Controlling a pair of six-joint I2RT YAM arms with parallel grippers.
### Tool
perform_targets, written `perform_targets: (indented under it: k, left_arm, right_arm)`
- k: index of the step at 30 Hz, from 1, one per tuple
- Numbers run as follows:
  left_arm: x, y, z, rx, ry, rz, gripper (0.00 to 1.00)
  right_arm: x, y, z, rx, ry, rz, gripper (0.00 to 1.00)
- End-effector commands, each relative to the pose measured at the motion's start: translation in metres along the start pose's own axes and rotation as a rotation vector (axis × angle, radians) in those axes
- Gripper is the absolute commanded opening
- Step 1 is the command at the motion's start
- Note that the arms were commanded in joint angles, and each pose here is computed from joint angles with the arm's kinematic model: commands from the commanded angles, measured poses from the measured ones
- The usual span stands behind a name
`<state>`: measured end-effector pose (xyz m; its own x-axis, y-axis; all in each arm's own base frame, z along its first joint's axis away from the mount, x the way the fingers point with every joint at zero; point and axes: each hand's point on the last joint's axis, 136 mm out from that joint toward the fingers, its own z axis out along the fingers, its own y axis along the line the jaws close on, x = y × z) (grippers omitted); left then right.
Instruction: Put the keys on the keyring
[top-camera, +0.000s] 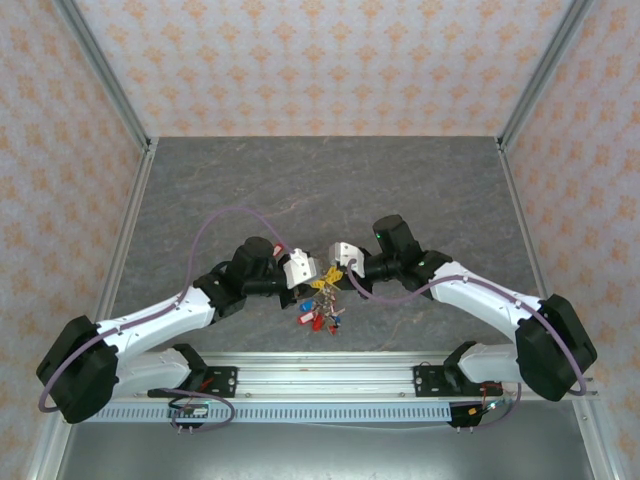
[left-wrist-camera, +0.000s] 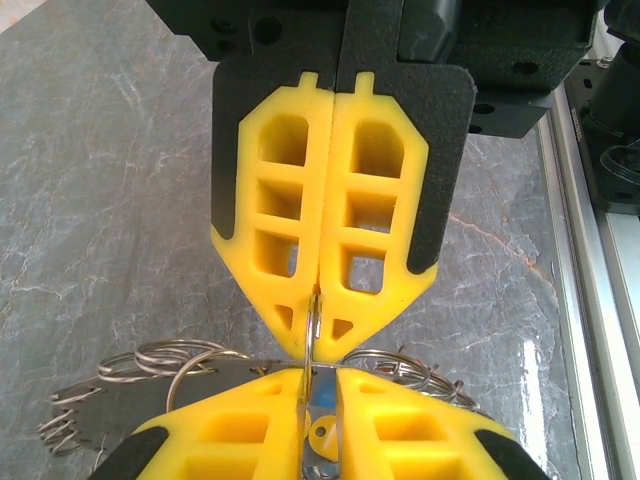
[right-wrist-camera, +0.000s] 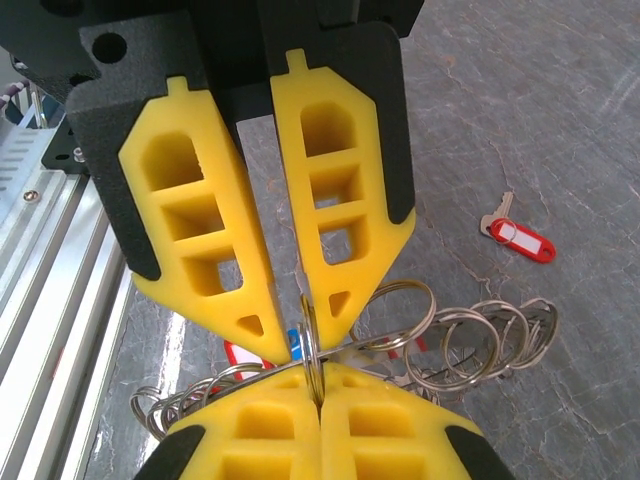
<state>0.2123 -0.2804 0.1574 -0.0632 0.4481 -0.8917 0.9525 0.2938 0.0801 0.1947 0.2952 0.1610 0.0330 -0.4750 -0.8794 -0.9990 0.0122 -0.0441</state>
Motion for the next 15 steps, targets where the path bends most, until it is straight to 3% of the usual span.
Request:
perform_targets:
  k: [1,15]
  left_arm:
    - [-0.0265,0.0029,-0.0020,0.005,-0.081,0.023,0.15]
    - [-0.0319,0.0033,-0.0061,-0.006,-0.107,0.016,0.21]
  right_arm:
    - [-0.0227,-0.0005,-0.0053,-0.008,-0.078,-0.044,0.00]
    - [-0.0198,-0.0024,-0.0027,-0.010,-0.067,-0.039,0.00]
